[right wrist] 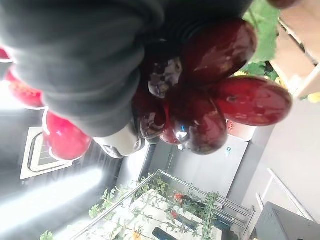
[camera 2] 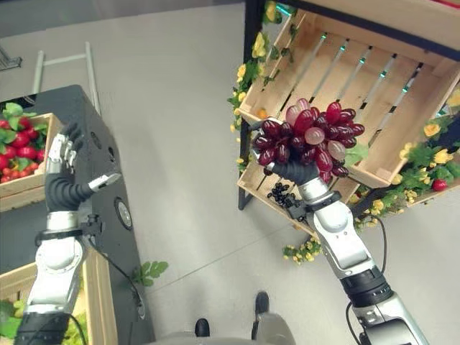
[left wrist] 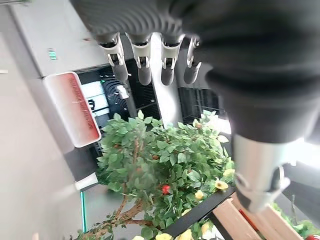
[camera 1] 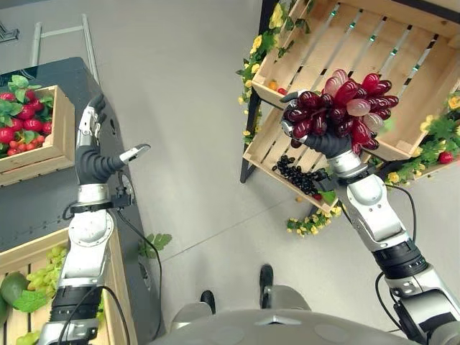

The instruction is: Pick up the fruits from the basket on one side to the basket on the other side

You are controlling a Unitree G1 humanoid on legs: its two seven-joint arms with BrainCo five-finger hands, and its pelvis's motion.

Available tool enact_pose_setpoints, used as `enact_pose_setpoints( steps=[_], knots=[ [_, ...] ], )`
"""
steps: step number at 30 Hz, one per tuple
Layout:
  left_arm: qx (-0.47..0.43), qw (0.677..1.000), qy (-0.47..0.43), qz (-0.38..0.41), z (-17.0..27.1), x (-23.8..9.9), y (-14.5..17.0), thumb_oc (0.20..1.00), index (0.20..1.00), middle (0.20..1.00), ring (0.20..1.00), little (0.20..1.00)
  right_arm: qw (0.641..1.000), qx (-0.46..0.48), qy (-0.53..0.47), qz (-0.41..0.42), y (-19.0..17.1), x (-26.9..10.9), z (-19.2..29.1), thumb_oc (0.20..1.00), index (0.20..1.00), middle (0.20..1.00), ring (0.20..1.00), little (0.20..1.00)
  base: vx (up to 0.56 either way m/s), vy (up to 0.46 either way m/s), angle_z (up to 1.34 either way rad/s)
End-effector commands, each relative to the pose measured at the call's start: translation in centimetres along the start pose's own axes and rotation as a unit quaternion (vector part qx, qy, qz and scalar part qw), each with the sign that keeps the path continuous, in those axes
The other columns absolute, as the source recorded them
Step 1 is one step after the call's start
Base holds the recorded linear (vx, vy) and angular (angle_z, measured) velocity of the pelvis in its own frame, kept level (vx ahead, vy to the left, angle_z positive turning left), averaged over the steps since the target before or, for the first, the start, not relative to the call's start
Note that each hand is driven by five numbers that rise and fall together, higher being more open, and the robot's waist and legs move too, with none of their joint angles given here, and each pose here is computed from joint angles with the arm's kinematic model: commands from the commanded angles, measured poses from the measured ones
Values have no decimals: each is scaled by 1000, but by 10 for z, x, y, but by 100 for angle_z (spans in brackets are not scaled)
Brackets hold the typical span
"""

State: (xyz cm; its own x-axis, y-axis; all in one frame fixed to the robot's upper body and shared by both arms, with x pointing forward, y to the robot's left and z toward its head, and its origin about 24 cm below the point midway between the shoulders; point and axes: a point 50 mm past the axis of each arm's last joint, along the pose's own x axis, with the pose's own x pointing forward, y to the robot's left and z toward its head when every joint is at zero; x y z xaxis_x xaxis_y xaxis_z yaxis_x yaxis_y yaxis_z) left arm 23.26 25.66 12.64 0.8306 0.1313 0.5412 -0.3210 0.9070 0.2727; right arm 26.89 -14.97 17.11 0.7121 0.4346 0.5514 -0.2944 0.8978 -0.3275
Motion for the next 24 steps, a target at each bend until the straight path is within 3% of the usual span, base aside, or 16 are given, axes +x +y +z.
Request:
enact_pose_setpoints(
  steps=[1,24],
  knots=[
    [-21,999,-33,8,11,2,13,1000,1000,1000,1000,1000,994,-19,-103,-36,-13,20,32,200,200,200,200,200,64,-44,-5],
    [-133,987,-25,-83,18,-4,-15,1000,1000,1000,1000,1000,966,-182,30,-182,-114,18,4,200,200,200,200,200,39,-51,6]
  ],
)
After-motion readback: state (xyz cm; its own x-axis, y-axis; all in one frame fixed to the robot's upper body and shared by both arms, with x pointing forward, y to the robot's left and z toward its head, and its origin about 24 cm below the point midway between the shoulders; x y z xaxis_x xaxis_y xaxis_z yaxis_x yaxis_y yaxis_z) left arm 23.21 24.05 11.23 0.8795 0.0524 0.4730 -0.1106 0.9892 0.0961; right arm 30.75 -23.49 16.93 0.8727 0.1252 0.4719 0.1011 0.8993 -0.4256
